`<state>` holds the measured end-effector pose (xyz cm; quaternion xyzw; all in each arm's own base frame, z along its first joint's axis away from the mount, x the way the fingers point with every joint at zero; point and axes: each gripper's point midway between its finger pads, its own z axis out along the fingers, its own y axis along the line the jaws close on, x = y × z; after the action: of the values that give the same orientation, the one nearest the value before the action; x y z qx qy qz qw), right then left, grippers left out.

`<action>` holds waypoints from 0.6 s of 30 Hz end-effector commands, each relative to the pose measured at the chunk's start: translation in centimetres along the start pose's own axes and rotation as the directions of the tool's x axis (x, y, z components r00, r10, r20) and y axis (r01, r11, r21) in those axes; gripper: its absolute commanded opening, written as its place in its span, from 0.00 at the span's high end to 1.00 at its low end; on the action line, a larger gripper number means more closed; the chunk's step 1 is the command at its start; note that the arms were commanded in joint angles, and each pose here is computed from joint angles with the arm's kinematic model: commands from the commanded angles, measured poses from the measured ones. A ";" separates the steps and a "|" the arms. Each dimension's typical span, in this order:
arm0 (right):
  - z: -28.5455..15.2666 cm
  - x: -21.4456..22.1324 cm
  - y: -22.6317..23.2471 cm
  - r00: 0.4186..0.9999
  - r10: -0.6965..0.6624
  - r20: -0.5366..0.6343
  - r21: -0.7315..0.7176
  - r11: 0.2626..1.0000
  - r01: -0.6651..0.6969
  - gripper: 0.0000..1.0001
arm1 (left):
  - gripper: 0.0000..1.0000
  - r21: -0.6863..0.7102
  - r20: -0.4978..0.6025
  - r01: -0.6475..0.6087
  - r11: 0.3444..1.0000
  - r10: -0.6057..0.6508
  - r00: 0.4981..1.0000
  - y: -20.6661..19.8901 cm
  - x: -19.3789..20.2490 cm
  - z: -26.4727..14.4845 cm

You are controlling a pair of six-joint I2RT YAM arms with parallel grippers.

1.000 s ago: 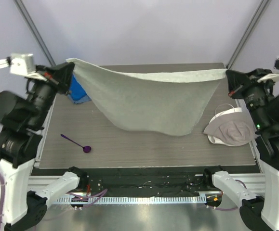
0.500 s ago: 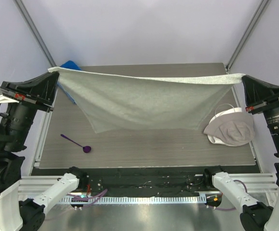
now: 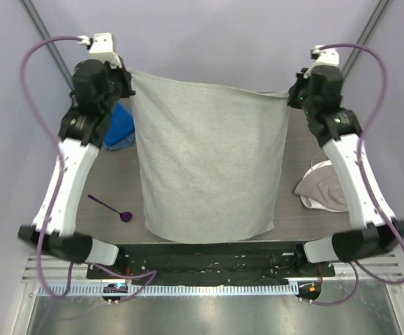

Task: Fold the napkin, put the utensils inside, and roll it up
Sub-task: Flatten the napkin out

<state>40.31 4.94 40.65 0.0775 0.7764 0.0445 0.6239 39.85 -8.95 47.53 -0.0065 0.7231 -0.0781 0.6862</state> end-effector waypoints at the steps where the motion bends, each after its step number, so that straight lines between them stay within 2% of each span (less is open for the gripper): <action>1: 7.1 1.1 -1.9 1.000 -0.009 0.003 0.075 0.997 0.008 0.99 | 1.00 -0.004 -0.103 0.010 1.000 -0.011 0.995 3.0 5.8 7.7; 3: 10.6 2.9 -2.4 0.999 -0.011 -0.041 0.079 0.997 0.014 0.99 | 1.00 0.045 -0.190 0.009 0.999 0.000 0.982 2.6 10.3 12.2; 4: 14.1 4.9 -3.1 0.997 -0.009 -0.081 0.096 0.995 0.017 0.99 | 1.00 0.056 -0.227 0.004 0.998 0.009 0.974 2.5 12.3 13.8; 6: 17.5 6.8 -3.0 0.992 -0.012 -0.123 0.053 0.998 0.019 0.99 | 0.80 0.053 -0.315 -0.007 0.999 0.023 0.949 2.9 16.8 18.0; 7: 21.1 9.2 -3.2 0.985 -0.019 -0.170 0.045 0.999 0.027 0.98 | 0.71 0.046 -0.379 -0.007 0.999 0.024 0.925 3.2 18.9 18.7; 8: 22.6 9.9 -3.4 0.983 -0.020 -0.184 0.028 0.999 0.026 0.87 | 0.40 0.041 -0.406 -0.007 0.999 0.023 0.914 3.3 20.0 19.6; 9: 24.1 11.1 -2.8 0.977 -0.023 -0.213 -0.023 1.000 0.019 0.73 | 0.28 0.039 -0.371 -0.006 0.999 0.020 0.928 3.2 18.1 21.0; 10: 24.9 9.5 -2.0 0.981 -0.027 -0.192 -0.068 0.998 0.014 0.42 | 0.23 0.022 -0.431 -0.001 1.000 0.011 0.902 3.7 21.0 22.2; 11: 27.1 12.7 -2.4 0.968 -0.028 -0.251 -0.071 0.997 0.011 0.32 | 0.18 0.014 -0.464 0.002 1.000 0.005 0.886 3.7 21.7 22.1; 13: 27.6 11.0 -1.5 0.971 -0.035 -0.237 -0.109 0.994 0.009 0.23 | 0.16 0.018 -0.406 0.016 1.000 -0.007 0.914 3.3 18.5 22.2; 14: 27.9 11.6 -1.6 0.967 -0.042 -0.250 -0.111 0.994 0.014 0.22 | 0.13 0.023 -0.360 0.023 0.999 -0.013 0.933 3.0 16.7 22.2; 15: 27.7 11.2 -1.5 0.968 -0.039 -0.247 -0.116 0.993 0.011 0.22 | 0.11 0.019 -0.367 0.030 0.999 -0.021 0.930 3.1 17.4 21.9; 17: 26.9 11.5 -1.2 0.965 -0.026 -0.260 -0.129 0.992 -0.008 0.22 | 0.01 0.021 -0.325 0.045 0.999 -0.036 0.945 2.9 15.3 19.9; 18: 25.4 9.4 -0.6 0.973 -0.019 -0.229 -0.146 0.989 -0.015 0.22 | 0.00 0.028 -0.286 0.052 0.998 -0.042 0.957 2.7 14.0 19.4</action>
<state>64.53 3.25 14.58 0.0567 0.8865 0.0642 0.4547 61.46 -10.36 19.87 0.0103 0.8824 -0.0772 0.4640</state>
